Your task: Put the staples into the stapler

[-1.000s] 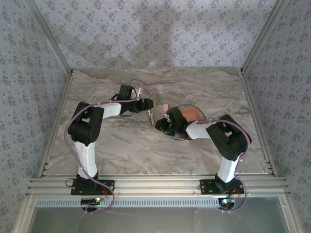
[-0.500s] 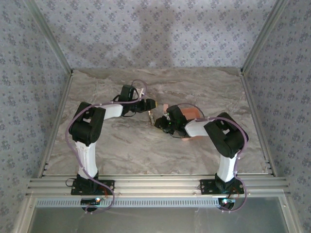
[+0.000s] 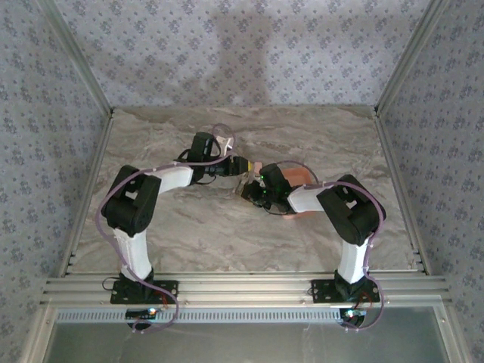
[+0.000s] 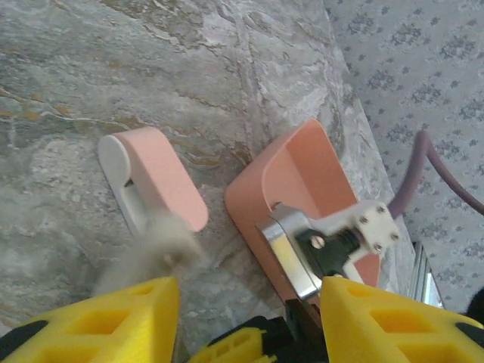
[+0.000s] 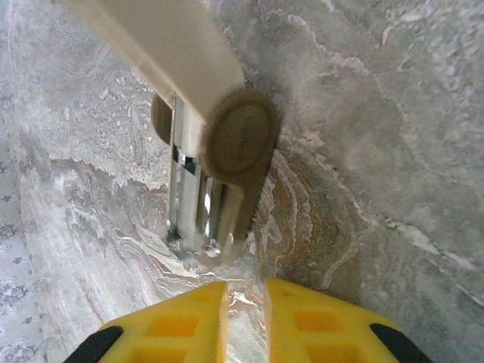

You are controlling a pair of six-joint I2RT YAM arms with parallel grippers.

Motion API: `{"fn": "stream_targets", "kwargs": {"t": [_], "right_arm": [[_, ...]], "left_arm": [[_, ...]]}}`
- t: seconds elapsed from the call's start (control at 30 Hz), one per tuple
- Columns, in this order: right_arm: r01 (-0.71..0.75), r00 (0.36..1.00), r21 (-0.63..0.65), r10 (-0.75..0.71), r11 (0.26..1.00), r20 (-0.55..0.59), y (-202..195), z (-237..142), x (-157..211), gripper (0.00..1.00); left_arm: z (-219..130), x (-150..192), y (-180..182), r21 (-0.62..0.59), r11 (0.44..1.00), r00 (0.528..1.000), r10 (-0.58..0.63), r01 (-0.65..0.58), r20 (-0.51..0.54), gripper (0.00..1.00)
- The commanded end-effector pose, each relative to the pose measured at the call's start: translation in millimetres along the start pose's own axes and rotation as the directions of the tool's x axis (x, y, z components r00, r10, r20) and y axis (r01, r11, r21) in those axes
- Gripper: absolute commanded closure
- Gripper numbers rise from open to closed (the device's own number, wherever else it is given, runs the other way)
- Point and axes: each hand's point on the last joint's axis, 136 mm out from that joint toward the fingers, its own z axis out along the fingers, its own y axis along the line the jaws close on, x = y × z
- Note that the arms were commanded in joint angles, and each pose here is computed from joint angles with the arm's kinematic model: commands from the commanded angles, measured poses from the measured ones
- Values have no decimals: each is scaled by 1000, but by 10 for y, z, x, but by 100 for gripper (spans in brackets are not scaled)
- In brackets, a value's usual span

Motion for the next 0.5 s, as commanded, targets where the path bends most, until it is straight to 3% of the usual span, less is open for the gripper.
{"fn": "stream_targets", "kwargs": {"t": [0.0,0.2,0.33,0.47], "right_arm": [[16,1000,32,-16,999,-3,-97,45,-17,80],[33,999,29,-33,999,-6,-67,-1,-17,80],[90,996,42,-90,995,8,15,-200,-74,73],[155,987,92,-158,984,27,45,-447,-233,71]], "left_arm": [[-66,167,-40,2,999,999,33,-33,-40,49],[-110,298,43,-32,999,999,7,-8,-51,46],[-193,314,88,-83,996,999,-29,27,-27,41],[-268,418,144,-118,989,995,-94,92,-13,44]]}}
